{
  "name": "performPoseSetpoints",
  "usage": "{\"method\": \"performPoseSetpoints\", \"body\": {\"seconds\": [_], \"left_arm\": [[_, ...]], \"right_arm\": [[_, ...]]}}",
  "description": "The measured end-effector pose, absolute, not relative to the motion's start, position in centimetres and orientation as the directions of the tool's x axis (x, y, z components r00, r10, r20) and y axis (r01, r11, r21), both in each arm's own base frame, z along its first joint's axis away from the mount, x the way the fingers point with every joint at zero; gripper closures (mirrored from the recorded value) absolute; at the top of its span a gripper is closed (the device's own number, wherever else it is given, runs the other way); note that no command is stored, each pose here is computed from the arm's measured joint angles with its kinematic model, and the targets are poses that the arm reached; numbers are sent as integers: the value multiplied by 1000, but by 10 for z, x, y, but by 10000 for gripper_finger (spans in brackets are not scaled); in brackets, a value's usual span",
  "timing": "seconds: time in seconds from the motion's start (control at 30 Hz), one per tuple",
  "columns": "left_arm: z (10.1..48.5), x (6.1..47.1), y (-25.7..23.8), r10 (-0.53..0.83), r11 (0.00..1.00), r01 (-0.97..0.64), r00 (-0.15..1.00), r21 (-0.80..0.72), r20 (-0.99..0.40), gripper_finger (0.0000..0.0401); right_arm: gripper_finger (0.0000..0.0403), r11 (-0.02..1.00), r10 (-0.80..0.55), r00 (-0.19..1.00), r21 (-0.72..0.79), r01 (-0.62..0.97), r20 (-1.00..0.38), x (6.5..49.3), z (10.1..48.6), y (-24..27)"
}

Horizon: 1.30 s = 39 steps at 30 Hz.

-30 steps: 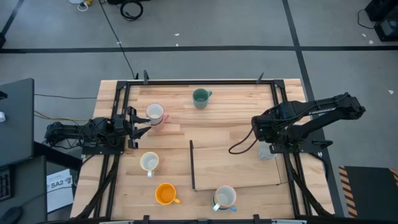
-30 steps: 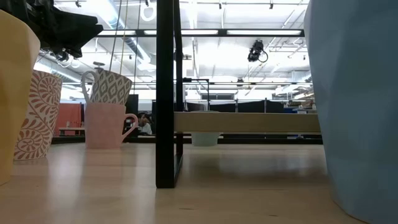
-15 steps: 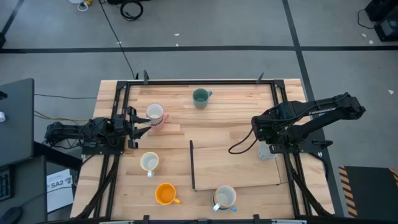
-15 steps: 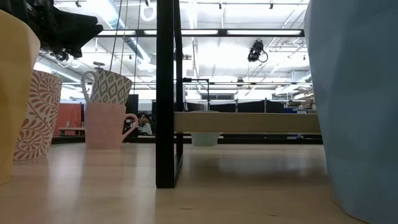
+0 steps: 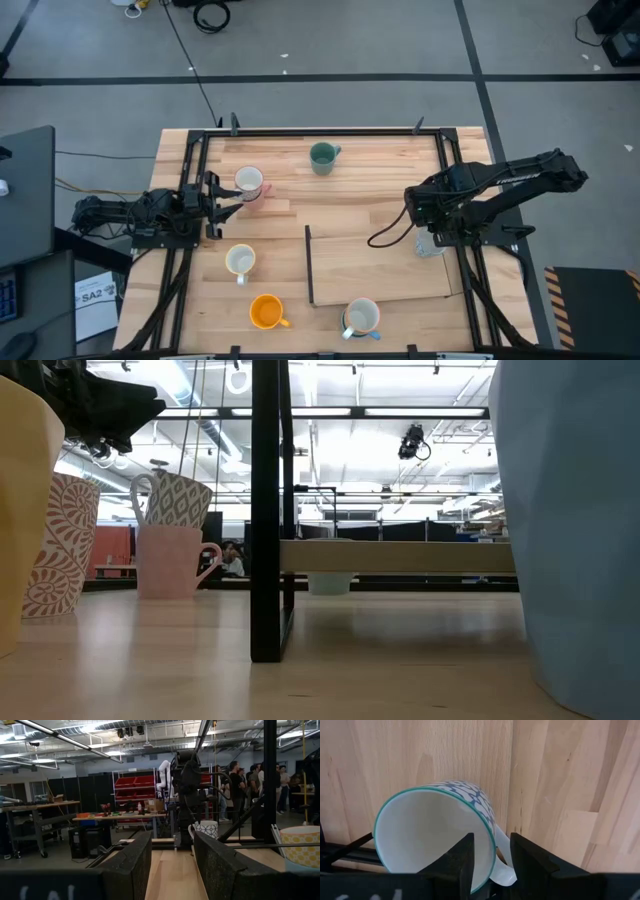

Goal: Place coffee mugs
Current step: Put the yellow patterned mug on the shelf

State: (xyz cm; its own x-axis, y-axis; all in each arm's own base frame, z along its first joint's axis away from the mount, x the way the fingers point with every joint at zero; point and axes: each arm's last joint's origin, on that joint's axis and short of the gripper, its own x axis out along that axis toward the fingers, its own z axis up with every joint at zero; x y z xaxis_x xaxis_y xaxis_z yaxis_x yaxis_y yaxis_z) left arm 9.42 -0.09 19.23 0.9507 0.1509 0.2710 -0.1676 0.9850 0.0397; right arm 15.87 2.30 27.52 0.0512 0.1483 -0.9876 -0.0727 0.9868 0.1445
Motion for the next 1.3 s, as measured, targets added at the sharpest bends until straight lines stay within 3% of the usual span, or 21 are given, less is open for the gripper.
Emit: {"method": "performPoseSetpoints", "body": {"seconds": [0.5,0.83,1.1,1.3], "left_arm": [[192,94,-1,151,985,-168,951,40,271,246],[192,94,-1,151,985,-168,951,40,271,246],[192,94,-1,151,985,-167,951,40,271,246],[192,94,-1,151,985,-167,951,40,271,246]], "right_arm": [[272,985,161,90,154,-83,-983,160,292,23],[272,980,192,355,158,-122,-915,170,350,24],[272,960,265,683,251,-122,-681,201,381,29],[272,910,396,736,345,-232,-549,230,385,42]]}}
